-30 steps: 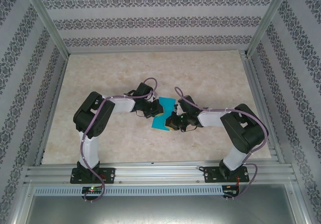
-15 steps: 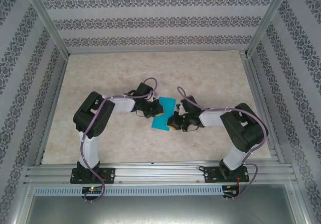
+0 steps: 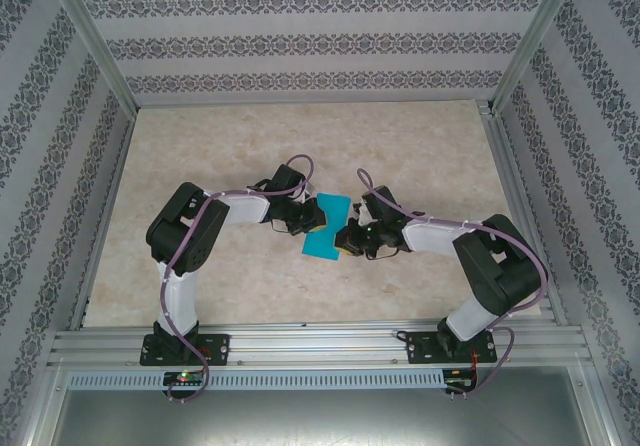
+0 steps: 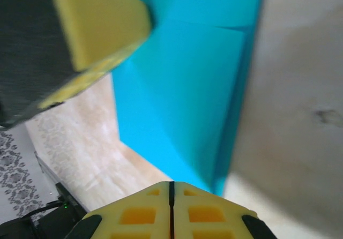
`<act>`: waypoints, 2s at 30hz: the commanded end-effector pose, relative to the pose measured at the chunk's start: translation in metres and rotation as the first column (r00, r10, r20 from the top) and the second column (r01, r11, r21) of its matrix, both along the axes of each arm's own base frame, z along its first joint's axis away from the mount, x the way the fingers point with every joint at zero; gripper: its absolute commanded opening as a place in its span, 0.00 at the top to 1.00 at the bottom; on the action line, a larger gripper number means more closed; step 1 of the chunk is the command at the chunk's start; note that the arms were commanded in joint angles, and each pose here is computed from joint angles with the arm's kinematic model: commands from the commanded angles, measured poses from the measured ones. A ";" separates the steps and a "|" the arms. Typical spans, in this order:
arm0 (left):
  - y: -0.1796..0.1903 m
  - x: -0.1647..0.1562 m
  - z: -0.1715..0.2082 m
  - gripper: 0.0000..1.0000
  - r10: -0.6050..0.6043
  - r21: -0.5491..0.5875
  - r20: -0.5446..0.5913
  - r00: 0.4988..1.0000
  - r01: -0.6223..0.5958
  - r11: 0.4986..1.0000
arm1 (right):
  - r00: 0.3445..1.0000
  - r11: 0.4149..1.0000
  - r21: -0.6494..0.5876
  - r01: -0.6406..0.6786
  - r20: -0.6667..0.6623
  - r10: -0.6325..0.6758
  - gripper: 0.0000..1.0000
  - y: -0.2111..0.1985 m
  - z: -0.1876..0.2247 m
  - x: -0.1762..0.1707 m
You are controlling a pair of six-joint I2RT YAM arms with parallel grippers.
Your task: Fold a paper plane with a square sheet of paper (pick it up from the middle)
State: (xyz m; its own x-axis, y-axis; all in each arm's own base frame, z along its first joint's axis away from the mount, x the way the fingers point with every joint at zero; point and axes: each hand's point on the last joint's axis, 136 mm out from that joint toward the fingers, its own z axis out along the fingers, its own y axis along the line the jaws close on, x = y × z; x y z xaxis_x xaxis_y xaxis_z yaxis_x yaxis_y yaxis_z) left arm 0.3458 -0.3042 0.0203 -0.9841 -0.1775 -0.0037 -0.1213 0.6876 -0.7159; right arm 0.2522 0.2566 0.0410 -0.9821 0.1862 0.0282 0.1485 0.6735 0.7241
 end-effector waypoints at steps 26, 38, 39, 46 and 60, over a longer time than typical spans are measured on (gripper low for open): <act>0.000 0.004 0.043 0.70 -0.045 -0.015 0.089 0.995 0.046 0.999 | 0.988 0.996 -0.071 -0.057 -0.151 0.046 0.95 -0.003 -0.056 -0.028; -0.017 -0.015 0.025 0.79 -0.062 -0.072 0.044 0.997 0.065 0.995 | 0.986 0.995 -0.083 -0.057 -0.161 0.043 0.96 -0.004 -0.059 -0.028; -0.017 -0.015 0.023 0.79 -0.060 -0.071 0.043 0.997 0.063 0.995 | 0.986 0.995 -0.085 -0.057 -0.162 0.042 0.97 -0.005 -0.059 -0.028; -0.009 -0.017 0.000 0.80 -0.058 -0.004 0.024 0.998 0.058 0.998 | 0.989 0.996 -0.072 -0.048 -0.141 0.038 0.97 -0.002 -0.052 -0.023; 0.002 -0.024 -0.022 0.82 -0.045 0.051 -0.006 0.999 0.045 0.998 | 1.000 0.999 0.038 -0.012 -0.013 0.013 0.94 0.020 -0.009 0.011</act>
State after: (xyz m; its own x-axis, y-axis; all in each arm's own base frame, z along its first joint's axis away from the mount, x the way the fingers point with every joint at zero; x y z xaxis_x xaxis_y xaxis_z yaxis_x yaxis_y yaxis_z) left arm 0.3320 -0.3114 0.0219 -0.9904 -0.1362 -0.0242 -0.0762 0.6832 -0.7262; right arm 0.2511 0.2731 0.0242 -0.9851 0.1521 0.0803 0.1616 0.6578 0.7357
